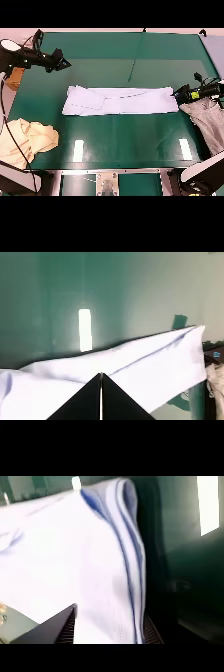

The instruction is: Fold the shirts.

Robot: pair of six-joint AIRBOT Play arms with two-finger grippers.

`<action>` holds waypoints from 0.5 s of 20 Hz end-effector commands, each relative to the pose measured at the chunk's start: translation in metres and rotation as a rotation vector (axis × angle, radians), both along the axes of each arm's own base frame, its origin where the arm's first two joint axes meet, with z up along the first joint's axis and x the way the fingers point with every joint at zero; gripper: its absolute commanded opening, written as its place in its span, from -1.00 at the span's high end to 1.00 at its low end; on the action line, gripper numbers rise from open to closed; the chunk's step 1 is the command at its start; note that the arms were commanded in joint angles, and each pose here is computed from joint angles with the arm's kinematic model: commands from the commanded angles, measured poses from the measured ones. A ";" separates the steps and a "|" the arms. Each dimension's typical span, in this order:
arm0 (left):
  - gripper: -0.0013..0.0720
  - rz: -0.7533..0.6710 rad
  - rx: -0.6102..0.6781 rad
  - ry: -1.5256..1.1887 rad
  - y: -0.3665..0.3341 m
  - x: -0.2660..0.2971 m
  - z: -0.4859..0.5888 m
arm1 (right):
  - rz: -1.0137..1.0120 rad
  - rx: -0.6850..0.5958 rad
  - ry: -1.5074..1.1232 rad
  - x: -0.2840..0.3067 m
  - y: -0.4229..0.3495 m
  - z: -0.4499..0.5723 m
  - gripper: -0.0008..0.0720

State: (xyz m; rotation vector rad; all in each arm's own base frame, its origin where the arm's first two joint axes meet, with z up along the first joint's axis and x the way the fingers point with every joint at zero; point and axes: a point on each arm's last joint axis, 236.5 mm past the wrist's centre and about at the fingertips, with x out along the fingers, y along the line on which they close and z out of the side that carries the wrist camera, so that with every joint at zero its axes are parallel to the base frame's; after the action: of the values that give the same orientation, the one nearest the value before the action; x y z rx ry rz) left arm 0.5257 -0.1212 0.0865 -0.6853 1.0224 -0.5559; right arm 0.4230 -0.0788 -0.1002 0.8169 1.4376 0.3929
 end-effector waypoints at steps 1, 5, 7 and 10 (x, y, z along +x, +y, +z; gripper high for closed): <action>0.89 -0.048 -0.031 0.012 -0.020 -0.008 0.004 | 0.074 -0.011 0.012 -0.005 0.013 -0.014 -0.06; 0.90 -0.113 0.015 -0.036 -0.074 -0.012 0.000 | 0.089 -0.050 -0.038 0.015 0.022 -0.010 0.94; 0.90 -0.167 0.070 -0.074 -0.112 -0.018 -0.008 | 0.123 -0.037 -0.063 0.021 0.029 0.015 0.94; 0.90 -0.266 0.102 -0.080 -0.181 -0.037 -0.040 | 0.178 -0.012 -0.128 0.027 0.044 0.079 0.94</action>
State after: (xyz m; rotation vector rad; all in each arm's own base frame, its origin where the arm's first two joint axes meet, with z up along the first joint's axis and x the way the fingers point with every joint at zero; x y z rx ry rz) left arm 0.5006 -0.2494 0.0676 -0.5199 1.0656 -0.7095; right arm 0.4475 -0.0558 -0.0737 0.6509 1.4219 0.4654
